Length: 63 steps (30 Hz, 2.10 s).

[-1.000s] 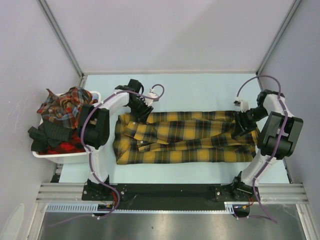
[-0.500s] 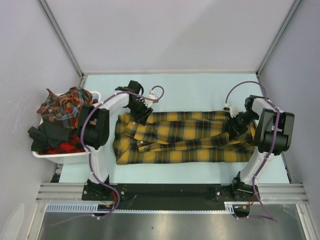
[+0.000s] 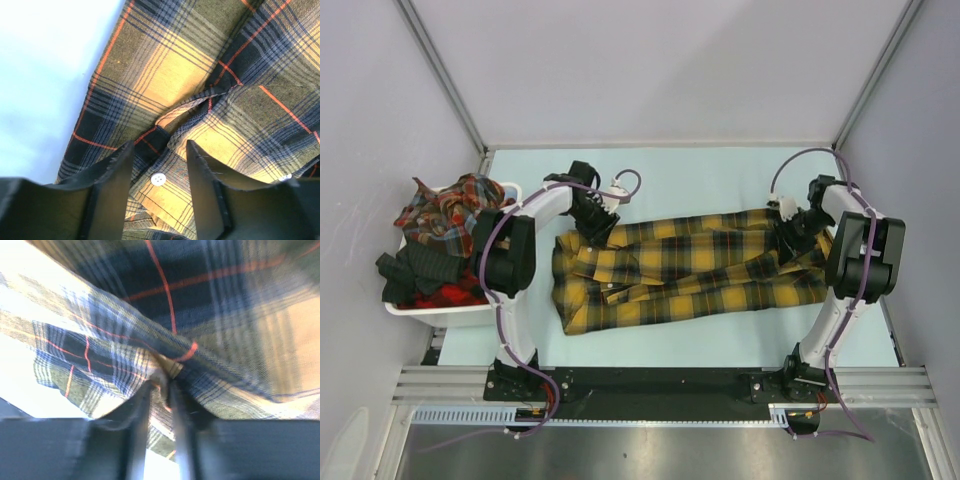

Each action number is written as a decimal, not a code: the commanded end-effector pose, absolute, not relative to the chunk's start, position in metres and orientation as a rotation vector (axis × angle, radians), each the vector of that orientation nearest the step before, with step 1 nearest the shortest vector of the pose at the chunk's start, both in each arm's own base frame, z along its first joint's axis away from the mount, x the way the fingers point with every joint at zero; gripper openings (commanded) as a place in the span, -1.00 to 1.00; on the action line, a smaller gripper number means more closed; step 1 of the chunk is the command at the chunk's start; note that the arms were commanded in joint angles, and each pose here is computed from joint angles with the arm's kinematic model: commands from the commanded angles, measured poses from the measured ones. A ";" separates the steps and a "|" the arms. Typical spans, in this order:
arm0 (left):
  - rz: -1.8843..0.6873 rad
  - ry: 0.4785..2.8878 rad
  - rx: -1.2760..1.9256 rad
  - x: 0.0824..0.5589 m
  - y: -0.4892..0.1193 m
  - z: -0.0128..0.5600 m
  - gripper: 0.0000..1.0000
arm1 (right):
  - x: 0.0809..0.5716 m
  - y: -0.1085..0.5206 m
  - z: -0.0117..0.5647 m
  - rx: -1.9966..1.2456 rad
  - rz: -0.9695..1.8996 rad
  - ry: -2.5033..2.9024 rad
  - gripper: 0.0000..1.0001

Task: Fold and stack the long sleeve shirts
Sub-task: Fold the shirt

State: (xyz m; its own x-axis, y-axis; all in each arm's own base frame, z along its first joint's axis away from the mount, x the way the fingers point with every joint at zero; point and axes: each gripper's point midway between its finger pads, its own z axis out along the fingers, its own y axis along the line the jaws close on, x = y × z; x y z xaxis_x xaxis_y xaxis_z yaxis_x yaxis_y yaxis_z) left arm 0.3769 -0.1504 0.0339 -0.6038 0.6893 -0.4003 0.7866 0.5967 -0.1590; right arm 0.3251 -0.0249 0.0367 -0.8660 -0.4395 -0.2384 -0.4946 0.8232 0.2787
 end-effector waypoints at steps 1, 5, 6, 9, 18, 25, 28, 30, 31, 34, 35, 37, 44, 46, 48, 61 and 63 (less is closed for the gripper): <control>-0.412 2.449 1.178 0.391 -0.150 0.062 0.10 | 0.319 -0.050 0.054 -0.567 0.417 2.864 -0.21; -0.344 2.418 1.211 0.408 -0.147 0.066 0.21 | 0.314 -0.060 0.089 -0.350 0.370 2.821 -0.01; -0.344 2.422 1.220 0.411 -0.148 0.062 0.23 | 0.311 -0.058 0.090 -0.335 0.369 2.820 -0.01; -0.300 2.395 1.252 0.428 -0.151 0.063 0.27 | 0.302 -0.052 0.080 -0.295 0.362 2.846 -0.05; -0.218 2.452 1.382 0.439 -0.132 0.037 0.15 | 0.352 -0.052 0.012 -0.351 0.165 2.906 -0.27; -0.295 2.576 1.359 0.396 -0.103 0.029 -0.28 | 0.440 -0.032 -0.006 -0.584 -0.016 2.820 -0.41; -0.359 2.629 1.351 0.363 -0.097 0.024 -0.53 | 0.500 -0.017 -0.004 -0.682 -0.092 2.711 -0.44; -0.439 2.691 1.330 0.331 -0.097 0.016 -0.68 | 0.531 0.011 -0.005 -0.770 -0.124 2.634 -0.44; -0.482 2.708 1.320 0.319 -0.099 0.016 -0.73 | 0.565 0.023 0.005 -0.780 -0.141 2.552 -0.44; -0.608 2.751 1.318 0.276 -0.109 0.018 -0.80 | 0.607 0.034 0.039 -0.766 -0.240 2.438 -0.40; -0.679 2.743 1.354 0.255 -0.118 0.022 -0.79 | 0.610 0.033 0.054 -0.755 -0.249 2.416 -0.36; -0.716 2.720 1.389 0.240 -0.125 0.028 -0.69 | 0.606 0.019 0.099 -0.699 -0.255 2.368 -0.22; -0.606 2.487 1.346 0.280 -0.138 0.069 -0.10 | 0.540 -0.034 0.206 -0.466 -0.039 2.305 0.29; -0.534 2.375 1.335 0.300 -0.143 0.091 -0.01 | 0.518 -0.052 0.214 -0.342 0.053 2.334 0.34; -0.476 2.311 1.368 0.306 -0.148 0.103 0.07 | 0.498 -0.047 0.218 -0.230 0.233 2.348 0.35; -0.384 2.140 1.545 0.289 -0.165 0.094 0.16 | 0.378 0.053 0.073 0.116 0.931 2.633 0.08; -0.370 2.162 1.525 0.290 -0.162 0.094 0.15 | 0.375 0.072 0.059 0.169 0.998 2.646 0.06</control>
State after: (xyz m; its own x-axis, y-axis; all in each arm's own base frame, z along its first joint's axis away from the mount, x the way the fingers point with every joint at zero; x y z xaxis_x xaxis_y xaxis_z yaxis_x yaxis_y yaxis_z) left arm 0.2843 -0.1570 0.0771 -0.3445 0.8094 -0.4756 0.9268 0.3740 -0.0348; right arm 0.3654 0.0344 0.0594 -0.9539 0.1306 -0.2703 -0.0381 0.8405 0.5405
